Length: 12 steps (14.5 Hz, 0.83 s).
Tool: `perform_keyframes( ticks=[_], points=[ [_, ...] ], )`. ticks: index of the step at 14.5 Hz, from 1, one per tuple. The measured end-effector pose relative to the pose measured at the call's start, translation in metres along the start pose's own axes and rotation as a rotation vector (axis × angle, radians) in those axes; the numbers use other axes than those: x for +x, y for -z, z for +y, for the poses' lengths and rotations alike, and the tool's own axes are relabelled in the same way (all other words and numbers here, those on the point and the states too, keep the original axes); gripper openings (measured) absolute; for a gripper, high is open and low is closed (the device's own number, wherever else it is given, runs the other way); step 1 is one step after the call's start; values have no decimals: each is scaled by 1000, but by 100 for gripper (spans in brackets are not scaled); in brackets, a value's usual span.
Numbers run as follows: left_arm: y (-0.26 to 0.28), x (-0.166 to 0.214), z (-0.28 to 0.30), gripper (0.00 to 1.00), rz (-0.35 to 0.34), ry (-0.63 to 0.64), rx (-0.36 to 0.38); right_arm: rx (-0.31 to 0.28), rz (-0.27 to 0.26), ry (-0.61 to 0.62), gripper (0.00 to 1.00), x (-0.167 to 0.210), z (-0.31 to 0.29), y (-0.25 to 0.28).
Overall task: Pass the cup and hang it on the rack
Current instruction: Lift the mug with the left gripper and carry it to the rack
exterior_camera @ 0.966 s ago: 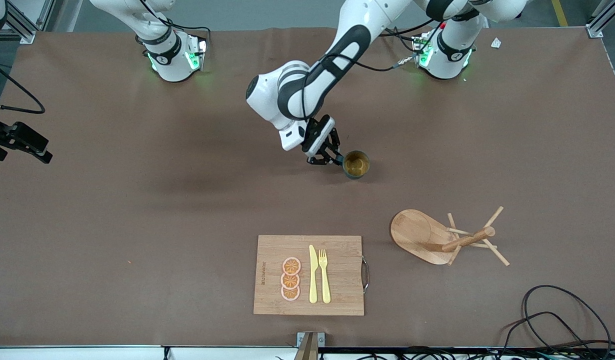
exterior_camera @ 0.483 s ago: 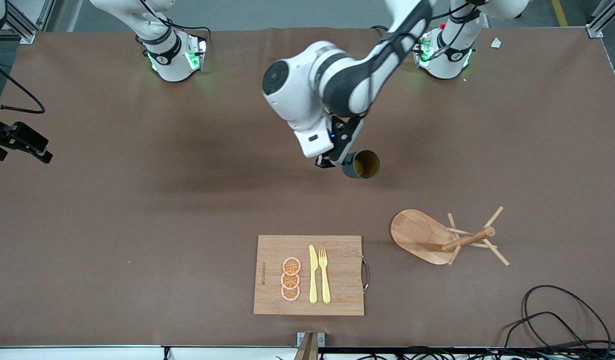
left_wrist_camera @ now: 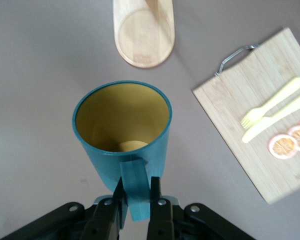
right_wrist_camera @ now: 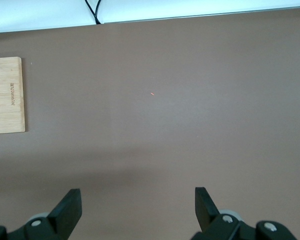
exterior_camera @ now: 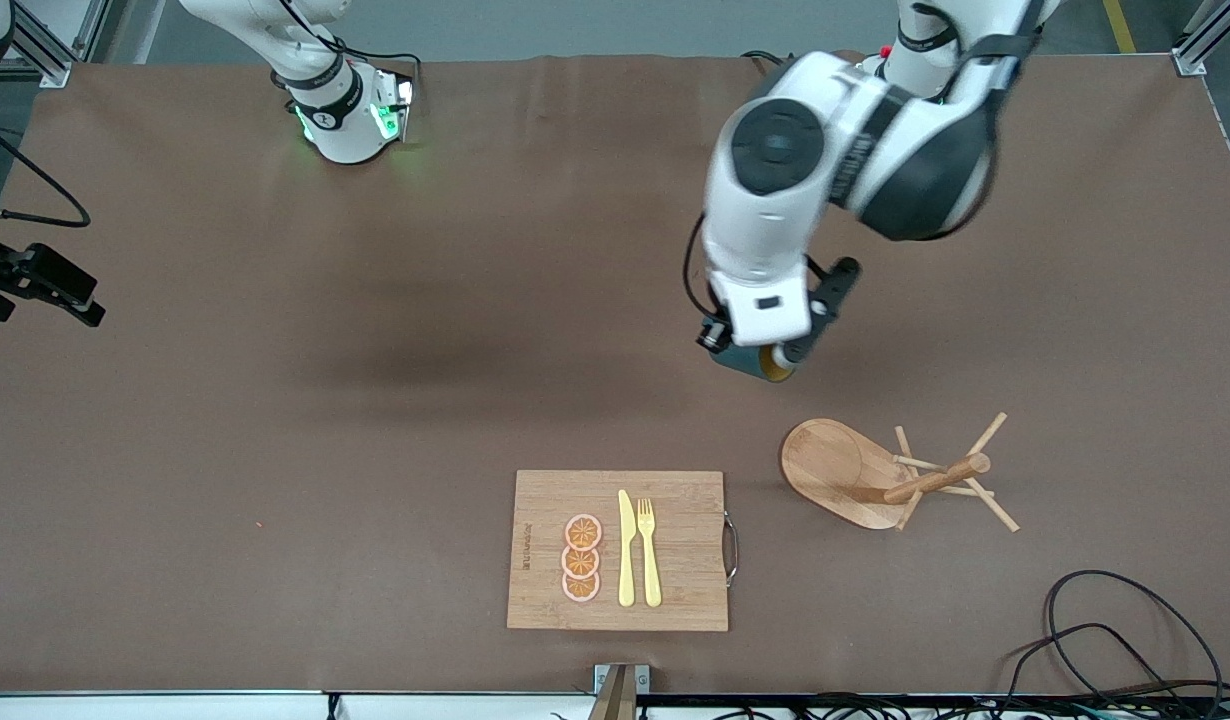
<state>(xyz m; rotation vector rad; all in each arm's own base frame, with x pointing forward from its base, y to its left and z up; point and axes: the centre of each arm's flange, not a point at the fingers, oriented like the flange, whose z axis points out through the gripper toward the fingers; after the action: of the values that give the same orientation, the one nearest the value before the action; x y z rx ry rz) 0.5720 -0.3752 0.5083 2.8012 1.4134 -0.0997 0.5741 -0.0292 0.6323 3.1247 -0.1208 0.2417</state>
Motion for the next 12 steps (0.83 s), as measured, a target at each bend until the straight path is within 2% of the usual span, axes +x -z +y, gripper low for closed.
perform_keyframes(
  ticks=[4, 8, 12],
  points=[
    [17, 87, -11, 21, -240, -33, -93, 0, 0, 0, 100, 0, 0, 0],
    [22, 185, -32, 21, -483, 67, -236, 0, 0, 1, 100, 0, 0, 0],
    [-2, 242, -36, 21, -589, 193, -318, 0, 1, 1, 100, 0, 0, 0]
  ],
)
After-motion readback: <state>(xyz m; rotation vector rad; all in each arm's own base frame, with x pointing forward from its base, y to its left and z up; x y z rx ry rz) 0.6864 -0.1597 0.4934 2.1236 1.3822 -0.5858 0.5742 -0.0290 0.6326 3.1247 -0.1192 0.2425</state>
